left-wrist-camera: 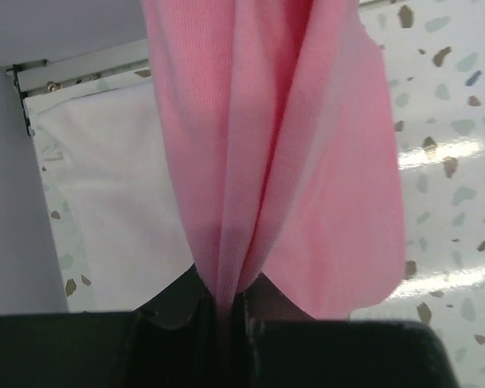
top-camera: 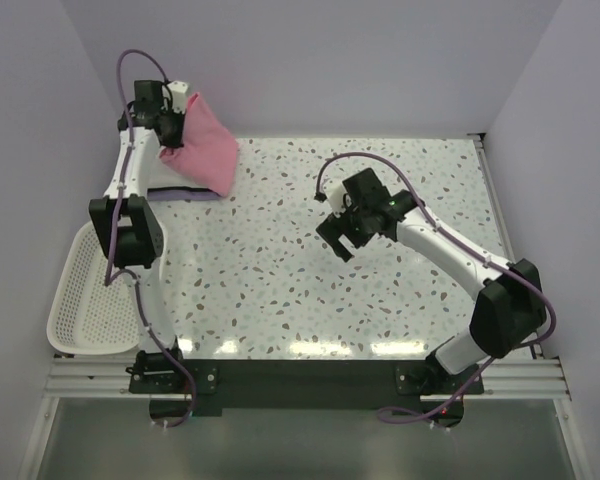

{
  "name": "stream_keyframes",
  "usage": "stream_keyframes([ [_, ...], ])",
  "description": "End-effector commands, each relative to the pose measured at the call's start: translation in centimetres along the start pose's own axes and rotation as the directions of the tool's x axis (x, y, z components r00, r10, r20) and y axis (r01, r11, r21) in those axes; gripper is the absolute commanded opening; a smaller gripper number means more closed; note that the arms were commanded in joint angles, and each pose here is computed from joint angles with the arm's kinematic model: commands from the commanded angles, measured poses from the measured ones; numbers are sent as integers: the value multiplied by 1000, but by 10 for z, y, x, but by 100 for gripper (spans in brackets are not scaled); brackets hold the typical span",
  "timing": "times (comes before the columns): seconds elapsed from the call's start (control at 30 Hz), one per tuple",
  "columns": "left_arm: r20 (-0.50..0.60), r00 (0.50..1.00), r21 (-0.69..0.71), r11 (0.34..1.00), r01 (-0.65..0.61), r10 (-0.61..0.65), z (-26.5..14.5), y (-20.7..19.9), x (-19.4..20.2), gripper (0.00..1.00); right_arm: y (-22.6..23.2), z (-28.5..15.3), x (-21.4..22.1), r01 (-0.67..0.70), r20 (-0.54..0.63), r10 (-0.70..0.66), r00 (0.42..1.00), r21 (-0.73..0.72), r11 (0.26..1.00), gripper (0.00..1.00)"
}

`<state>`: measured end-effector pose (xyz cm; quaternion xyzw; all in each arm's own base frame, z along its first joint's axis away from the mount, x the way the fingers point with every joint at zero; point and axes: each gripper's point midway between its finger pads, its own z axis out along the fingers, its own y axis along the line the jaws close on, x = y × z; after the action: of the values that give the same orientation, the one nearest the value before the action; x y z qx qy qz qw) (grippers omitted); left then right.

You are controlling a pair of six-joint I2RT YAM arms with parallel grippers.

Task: Fold and stack the t-shirts
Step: Neatly place the folded tshirt to the corner

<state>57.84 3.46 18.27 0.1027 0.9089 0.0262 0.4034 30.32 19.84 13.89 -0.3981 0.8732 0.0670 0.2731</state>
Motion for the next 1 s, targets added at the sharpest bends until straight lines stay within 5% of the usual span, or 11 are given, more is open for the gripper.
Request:
stream_keyframes([
  [0.0, 86, 995, -55, 997, 57, -52, 21, 49, -3, 0, -4, -4, -10, 10, 4, -10, 1000, 10, 1000, 99],
  [0.37, 44, 994, -72, 992, 99, -96, 71, 108, 55, 0, -3, 7, -14, -1, -40, 0, 999, -17, 1000, 99],
  [0.57, 17, 962, -22, 962, 272, -272, 61, 122, 82, 55, -4, 1, -13, -1, -39, 0, 999, -9, 1000, 99],
  [0.77, 80, 919, -88, 916, 392, -386, 15, 161, 74, 67, -4, -5, -8, -1, -23, 1, 1000, 9, 1000, 99],
  [0.97, 140, 948, -130, 943, 305, -287, -40, 169, 42, 78, -13, -21, -2, -34, 24, 33, 999, 50, 998, 99],
])
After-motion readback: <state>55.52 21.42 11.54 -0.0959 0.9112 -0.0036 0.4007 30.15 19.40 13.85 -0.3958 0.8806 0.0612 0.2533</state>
